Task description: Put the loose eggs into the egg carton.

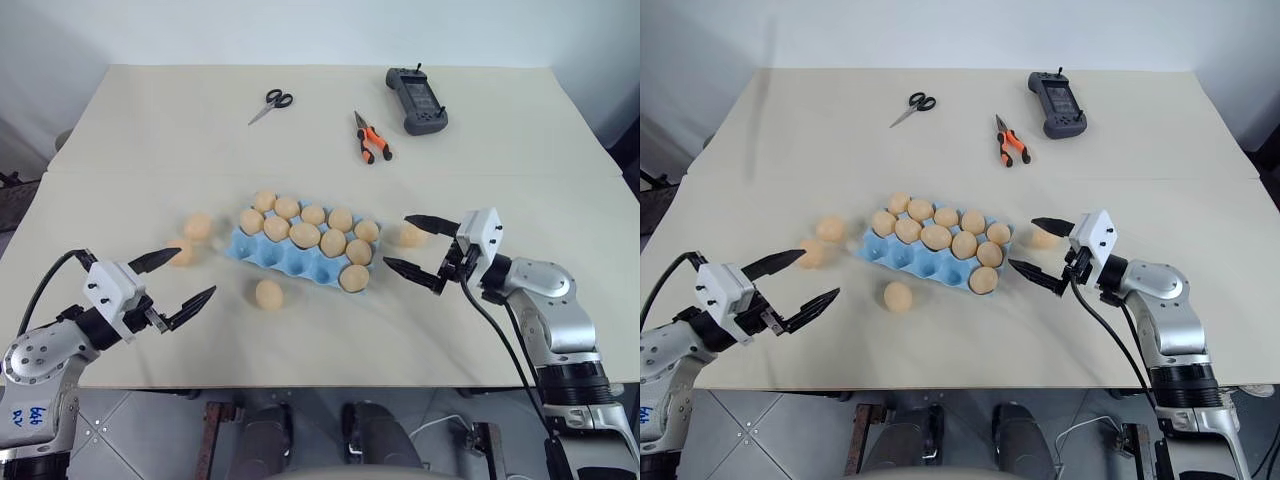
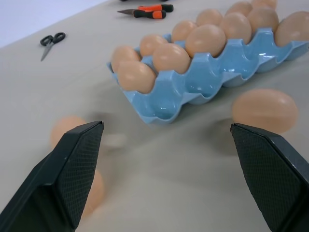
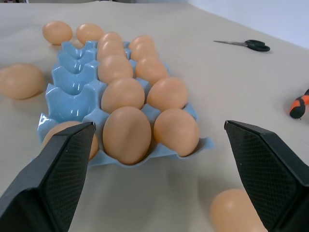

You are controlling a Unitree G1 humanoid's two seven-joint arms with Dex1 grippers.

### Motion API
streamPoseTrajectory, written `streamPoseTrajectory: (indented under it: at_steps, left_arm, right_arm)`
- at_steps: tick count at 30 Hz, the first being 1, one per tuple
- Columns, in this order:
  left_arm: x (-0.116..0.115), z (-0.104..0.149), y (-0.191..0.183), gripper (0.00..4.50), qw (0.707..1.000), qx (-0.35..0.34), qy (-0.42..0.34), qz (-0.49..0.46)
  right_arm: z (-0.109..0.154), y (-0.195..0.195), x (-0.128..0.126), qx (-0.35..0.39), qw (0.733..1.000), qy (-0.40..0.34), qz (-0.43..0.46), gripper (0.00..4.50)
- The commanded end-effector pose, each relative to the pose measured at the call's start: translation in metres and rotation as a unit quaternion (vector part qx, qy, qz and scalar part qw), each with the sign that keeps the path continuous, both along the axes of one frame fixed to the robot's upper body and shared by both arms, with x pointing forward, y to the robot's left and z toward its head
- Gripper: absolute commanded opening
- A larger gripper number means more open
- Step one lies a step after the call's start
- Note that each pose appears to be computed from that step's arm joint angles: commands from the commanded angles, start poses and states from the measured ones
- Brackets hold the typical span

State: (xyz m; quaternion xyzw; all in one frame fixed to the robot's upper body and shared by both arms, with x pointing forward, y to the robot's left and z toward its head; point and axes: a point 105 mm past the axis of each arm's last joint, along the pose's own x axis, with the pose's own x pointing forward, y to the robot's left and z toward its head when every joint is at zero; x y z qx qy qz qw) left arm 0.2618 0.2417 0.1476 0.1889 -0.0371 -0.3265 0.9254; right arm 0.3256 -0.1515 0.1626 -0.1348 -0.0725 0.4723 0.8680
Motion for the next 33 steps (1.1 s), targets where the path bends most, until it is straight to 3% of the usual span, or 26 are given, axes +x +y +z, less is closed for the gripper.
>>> streamPoseTrajectory:
  at_steps: [1, 9, 15, 19, 24, 33]
  left_arm:
    - [0.001, 0.007, 0.001, 4.5, 1.0, 0.015, -0.015, -0.004]
    - [0.007, 0.009, -0.024, 4.5, 0.998, -0.003, -0.003, -0.057]
    - [0.008, 0.005, -0.061, 4.5, 0.99, 0.006, 0.015, -0.139]
    - [0.009, 0.005, -0.073, 4.5, 0.985, 0.002, 0.02, -0.173]
    - [0.009, 0.011, -0.08, 4.5, 0.98, -0.017, 0.024, -0.195]
    - [0.006, 0.008, -0.095, 4.5, 0.974, -0.009, 0.029, -0.224]
  right_arm:
    - [0.014, -0.004, -0.001, 0.009, 1.0, -0.023, -0.003, 4.49]
    - [0.028, -0.049, -0.005, 0.02, 0.994, -0.033, -0.101, 4.49]
    - [0.005, -0.093, -0.022, 0.001, 0.984, -0.003, -0.179, 4.49]
    - [-0.012, -0.098, -0.026, -0.008, 0.984, 0.033, -0.176, 4.49]
    - [-0.016, -0.088, -0.012, -0.036, 0.988, 0.04, -0.142, 4.49]
    - [-0.018, -0.068, 0.037, -0.069, 0.993, 0.056, -0.081, 4.49]
